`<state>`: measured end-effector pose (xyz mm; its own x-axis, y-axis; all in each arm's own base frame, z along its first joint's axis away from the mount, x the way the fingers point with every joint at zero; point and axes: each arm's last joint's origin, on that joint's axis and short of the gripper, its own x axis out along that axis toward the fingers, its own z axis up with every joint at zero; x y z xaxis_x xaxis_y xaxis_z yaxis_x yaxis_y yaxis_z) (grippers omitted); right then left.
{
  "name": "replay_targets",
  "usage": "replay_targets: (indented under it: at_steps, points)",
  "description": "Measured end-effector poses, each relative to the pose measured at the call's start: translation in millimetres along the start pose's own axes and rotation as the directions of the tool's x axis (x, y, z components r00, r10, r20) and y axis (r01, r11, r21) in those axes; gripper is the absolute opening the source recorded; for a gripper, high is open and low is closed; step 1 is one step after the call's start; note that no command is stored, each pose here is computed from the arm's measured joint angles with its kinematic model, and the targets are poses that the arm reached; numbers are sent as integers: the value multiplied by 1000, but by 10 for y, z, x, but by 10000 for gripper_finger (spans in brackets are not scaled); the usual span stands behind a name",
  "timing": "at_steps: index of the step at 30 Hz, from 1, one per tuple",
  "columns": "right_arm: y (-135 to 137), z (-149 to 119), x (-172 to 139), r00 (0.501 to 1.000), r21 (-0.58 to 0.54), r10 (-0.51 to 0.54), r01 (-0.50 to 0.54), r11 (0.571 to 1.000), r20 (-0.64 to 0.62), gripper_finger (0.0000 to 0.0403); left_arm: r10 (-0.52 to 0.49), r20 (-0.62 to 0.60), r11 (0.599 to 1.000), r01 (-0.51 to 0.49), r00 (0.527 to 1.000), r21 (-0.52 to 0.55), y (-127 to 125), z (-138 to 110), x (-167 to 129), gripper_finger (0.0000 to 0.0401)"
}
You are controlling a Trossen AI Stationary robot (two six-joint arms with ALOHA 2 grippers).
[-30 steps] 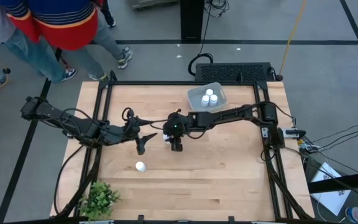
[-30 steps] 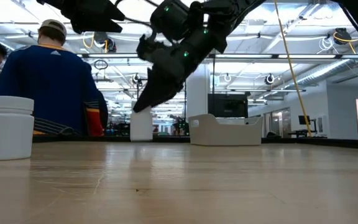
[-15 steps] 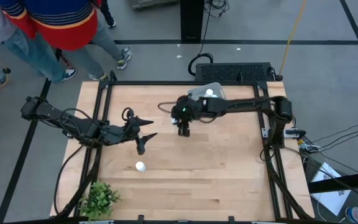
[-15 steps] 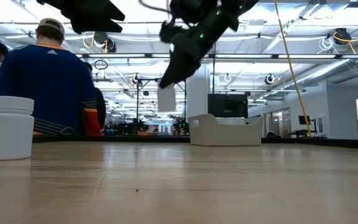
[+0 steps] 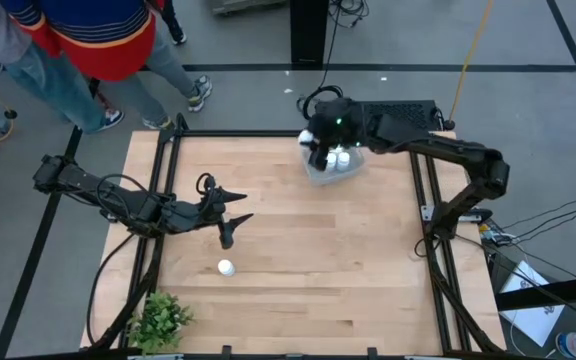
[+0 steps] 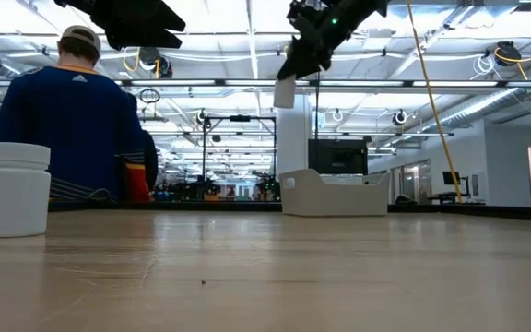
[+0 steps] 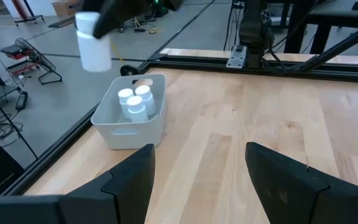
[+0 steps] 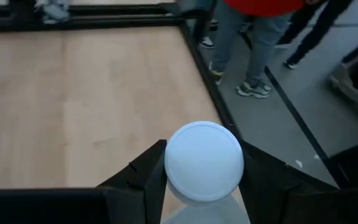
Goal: Pick and place pill bottles into a basket
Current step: Put the white medicine bottle into the gray bin
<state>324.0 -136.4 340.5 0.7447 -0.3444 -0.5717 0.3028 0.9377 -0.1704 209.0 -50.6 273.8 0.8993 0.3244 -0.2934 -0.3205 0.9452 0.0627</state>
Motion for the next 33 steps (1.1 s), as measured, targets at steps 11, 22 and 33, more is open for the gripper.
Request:
replay_targets:
  at_steps: [11,22,33]
  points:
    - [-273,-288,465,987,58,-22,32,998,-157,153,-1,4,1000,1,1000,-5,-1,5,0,257]
    - [-363,-610,847,959,68,-48,70,995,-278,152,-1,3,1000,1,1000,-9,-1,4,0,258]
    - [-417,-1049,948,971,157,-9,47,986,-240,152,-3,5,1000,3,1000,-11,-1,6,-1,257]
